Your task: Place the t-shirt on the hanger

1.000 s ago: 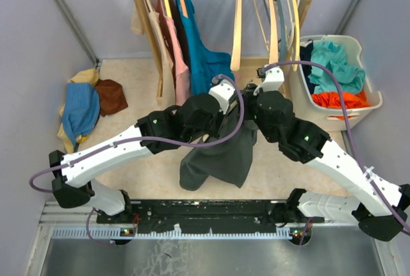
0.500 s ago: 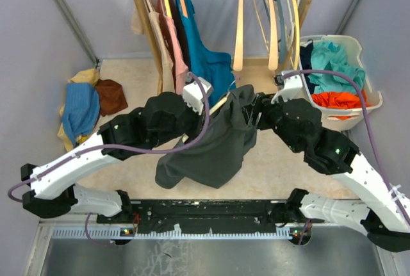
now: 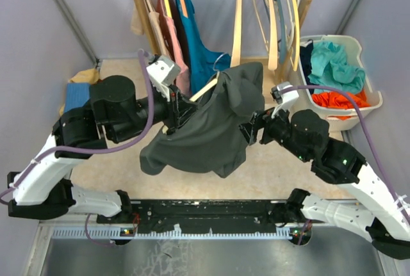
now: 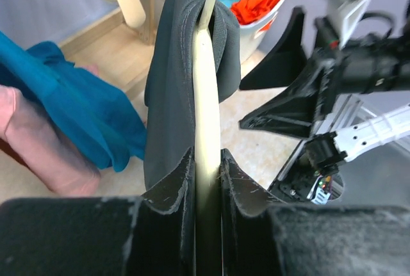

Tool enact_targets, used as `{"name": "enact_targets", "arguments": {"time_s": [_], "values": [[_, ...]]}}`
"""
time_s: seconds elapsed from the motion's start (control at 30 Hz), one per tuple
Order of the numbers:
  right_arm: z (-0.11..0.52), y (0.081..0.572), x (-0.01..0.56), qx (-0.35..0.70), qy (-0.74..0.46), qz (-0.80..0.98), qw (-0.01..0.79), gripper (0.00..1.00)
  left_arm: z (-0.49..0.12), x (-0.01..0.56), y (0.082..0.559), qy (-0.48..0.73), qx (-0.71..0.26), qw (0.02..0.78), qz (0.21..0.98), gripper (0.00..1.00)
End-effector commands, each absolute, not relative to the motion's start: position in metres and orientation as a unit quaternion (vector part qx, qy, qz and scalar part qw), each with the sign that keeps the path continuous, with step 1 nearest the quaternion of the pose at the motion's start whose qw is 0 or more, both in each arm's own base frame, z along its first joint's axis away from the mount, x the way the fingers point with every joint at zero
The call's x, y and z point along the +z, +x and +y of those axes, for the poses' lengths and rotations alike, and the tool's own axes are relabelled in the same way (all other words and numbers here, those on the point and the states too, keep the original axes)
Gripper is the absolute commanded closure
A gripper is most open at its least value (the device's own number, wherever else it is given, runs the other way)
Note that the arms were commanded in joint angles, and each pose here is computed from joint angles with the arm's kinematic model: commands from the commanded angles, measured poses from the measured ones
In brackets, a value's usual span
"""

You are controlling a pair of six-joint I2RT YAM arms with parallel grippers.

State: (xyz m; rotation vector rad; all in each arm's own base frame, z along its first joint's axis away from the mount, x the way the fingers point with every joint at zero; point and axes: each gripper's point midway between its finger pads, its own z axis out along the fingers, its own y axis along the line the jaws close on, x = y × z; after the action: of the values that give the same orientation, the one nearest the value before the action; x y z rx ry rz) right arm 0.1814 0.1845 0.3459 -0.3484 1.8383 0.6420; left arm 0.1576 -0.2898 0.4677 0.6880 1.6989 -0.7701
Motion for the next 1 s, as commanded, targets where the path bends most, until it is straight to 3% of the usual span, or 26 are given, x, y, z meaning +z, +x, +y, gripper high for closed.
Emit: {"name": "enact_targets", "arguments": {"time_s": [0.0, 0.4, 0.47, 0.57, 0.67, 0.97], "values": [[0.189, 0.193, 0.352, 0.262, -0.148, 0.758, 0.578, 0.28, -0.294, 0.498, 0.149, 0.302, -0.358, 0.558, 0.685, 0.98], [0.170, 0.223, 0.365, 0.181, -0.105, 0.746, 0.632, 0.26, -0.307, 0.502, 0.147, 0.321, -0.367, 0.546, 0.682, 0.98], [0.169, 0.226, 0.365, 0.173, -0.102, 0.743, 0.638, 0.35, -0.310, 0.499, 0.146, 0.324, -0.367, 0.542, 0.683, 0.98], [0.170, 0.226, 0.371, 0.177, -0.105, 0.736, 0.645, 0.74, -0.311, 0.496, 0.148, 0.326, -0.363, 0.541, 0.685, 0.98], [0.168, 0.223, 0.378, 0.186, -0.101, 0.730, 0.650, 1.00, -0.308, 0.494, 0.149, 0.324, -0.356, 0.541, 0.690, 0.98], [0.126, 0.214, 0.415, 0.165, -0.045, 0.715, 0.678, 1.00, -0.292, 0.482, 0.149, 0.321, -0.333, 0.535, 0.707, 0.98]]}}
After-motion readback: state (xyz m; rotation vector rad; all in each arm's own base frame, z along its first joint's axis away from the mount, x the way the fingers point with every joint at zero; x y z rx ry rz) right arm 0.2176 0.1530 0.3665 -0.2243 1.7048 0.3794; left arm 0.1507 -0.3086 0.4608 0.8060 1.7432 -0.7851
